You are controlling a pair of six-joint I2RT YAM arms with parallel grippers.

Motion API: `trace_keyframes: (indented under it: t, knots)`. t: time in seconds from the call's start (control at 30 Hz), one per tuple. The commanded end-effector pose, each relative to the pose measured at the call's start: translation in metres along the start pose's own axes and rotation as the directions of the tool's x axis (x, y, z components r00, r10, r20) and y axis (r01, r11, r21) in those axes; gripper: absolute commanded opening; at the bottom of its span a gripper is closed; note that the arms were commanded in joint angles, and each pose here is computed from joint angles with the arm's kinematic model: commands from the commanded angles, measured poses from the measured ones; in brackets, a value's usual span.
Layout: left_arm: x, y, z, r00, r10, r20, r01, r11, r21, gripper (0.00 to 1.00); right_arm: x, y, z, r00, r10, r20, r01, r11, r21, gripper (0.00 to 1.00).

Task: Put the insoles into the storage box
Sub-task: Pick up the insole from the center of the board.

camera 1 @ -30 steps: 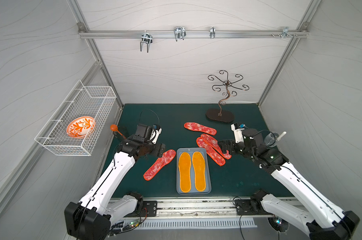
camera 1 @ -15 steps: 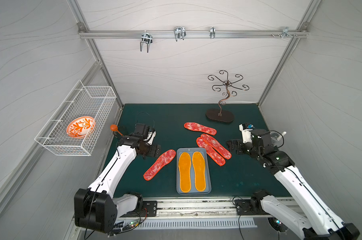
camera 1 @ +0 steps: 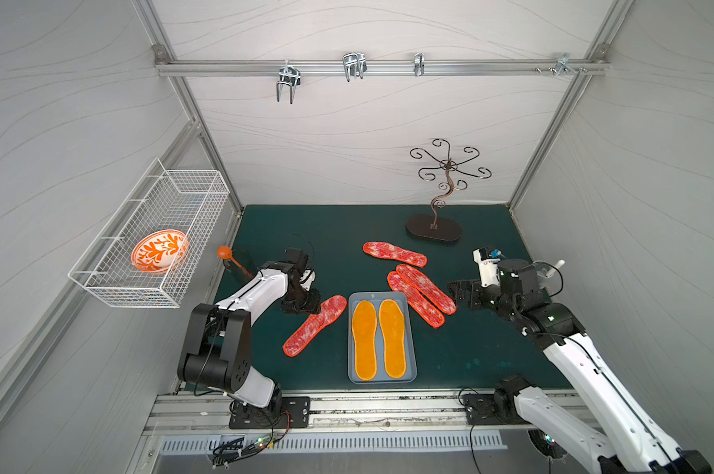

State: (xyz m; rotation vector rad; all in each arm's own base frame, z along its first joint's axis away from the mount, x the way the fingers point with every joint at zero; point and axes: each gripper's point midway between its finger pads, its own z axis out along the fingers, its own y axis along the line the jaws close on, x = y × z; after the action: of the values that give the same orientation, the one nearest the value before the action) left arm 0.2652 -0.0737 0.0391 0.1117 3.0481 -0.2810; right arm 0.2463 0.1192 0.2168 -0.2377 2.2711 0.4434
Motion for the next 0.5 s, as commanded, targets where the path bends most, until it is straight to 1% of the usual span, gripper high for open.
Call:
trace_keyframes:
  t: [0.0, 0.17, 0.47]
  knots:
    - [-0.007, 0.004, 0.014, 1.000, -0.021, 0.000, 0.021, 1.000, -0.010, 0.63, 0.007, 0.001, 0.000, 1.000, -0.009, -0.014, 0.009, 1.000, -0.013, 0.99]
    - [-0.007, 0.005, 0.021, 0.999, -0.033, -0.040, 0.033, 0.999, -0.023, 0.55, 0.008, 0.001, 0.003, 1.000, 0.000, -0.020, 0.000, 1.000, -0.020, 0.99]
    - [0.001, -0.003, 0.036, 0.992, 0.016, -0.125, -0.023, 0.998, -0.051, 0.47, 0.010, 0.001, 0.004, 1.000, 0.005, -0.024, -0.006, 1.000, -0.023, 0.99]
